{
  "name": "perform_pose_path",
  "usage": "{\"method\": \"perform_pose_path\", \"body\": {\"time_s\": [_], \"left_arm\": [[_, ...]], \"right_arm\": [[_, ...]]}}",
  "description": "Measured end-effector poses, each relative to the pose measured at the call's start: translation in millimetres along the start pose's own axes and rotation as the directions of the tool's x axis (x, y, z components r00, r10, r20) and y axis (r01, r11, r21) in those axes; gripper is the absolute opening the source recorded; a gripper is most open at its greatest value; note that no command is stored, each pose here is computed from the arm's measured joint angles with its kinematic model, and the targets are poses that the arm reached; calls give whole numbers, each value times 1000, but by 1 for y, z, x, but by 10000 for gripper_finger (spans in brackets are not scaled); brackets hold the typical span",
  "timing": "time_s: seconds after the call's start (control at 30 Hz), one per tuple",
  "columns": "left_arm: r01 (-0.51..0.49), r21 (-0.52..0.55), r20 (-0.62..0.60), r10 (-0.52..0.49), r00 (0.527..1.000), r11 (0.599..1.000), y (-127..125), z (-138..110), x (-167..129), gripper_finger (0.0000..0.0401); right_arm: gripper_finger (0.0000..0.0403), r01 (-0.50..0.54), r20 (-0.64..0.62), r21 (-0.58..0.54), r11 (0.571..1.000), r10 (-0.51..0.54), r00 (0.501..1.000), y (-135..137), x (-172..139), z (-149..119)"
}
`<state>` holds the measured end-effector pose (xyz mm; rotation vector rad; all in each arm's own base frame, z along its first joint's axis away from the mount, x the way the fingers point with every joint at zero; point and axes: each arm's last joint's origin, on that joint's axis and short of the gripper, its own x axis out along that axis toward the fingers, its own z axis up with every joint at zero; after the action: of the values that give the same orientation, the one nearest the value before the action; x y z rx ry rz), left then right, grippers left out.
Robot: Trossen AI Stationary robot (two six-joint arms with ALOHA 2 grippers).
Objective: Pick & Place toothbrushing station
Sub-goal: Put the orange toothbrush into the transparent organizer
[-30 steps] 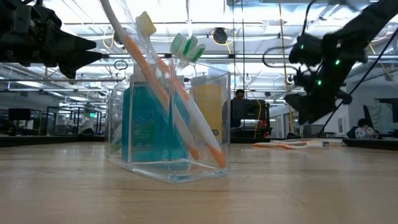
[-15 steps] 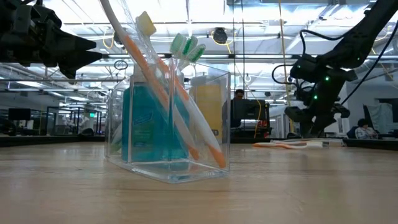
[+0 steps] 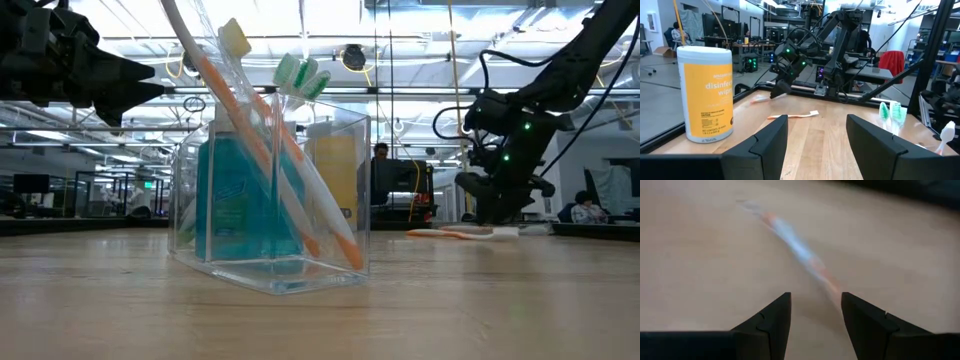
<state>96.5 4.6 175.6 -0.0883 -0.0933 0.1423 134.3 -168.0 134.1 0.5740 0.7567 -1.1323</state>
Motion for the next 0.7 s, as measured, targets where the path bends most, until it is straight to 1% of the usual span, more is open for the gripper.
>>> {"method": "perform_pose_path", "body": {"time_s": [0.07,0.13,0.17,0.2,0.27,0.37,0.43,0.5,0.57,0.63,0.7], "left_arm": [[0,0,0,0,1000,1000,0,0,0,209],[0,0,0,0,1000,1000,0,0,0,209],[0,0,0,0,1000,1000,0,0,0,209],[0,0,0,0,1000,1000,0,0,0,209],[0,0,0,0,1000,1000,0,0,0,209],[0,0,0,0,1000,1000,0,0,0,209],[0,0,0,0,1000,1000,0,0,0,209],[0,0,0,0,1000,1000,0,0,0,209],[0,0,0,0,1000,1000,0,0,0,209],[0,0,0,0,1000,1000,0,0,0,209],[0,0,0,0,1000,1000,0,0,0,209]], "right_arm": [[169,-125,-30,24,992,126,992,3,0,0],[169,-256,-48,24,966,257,965,9,-1,0],[169,-285,-44,13,959,285,958,12,-2,1],[169,-292,-34,4,957,292,956,14,-2,1],[169,-267,10,-2,964,267,964,16,-3,4],[169,-187,105,8,982,185,977,16,-3,10],[169,-132,163,18,991,128,978,16,-4,14],[169,-114,193,19,993,108,975,14,-4,17],[169,-131,188,16,991,126,974,14,-2,18],[169,-152,157,9,988,149,976,15,2,15],[169,-147,121,-1,989,146,982,18,9,10]]}}
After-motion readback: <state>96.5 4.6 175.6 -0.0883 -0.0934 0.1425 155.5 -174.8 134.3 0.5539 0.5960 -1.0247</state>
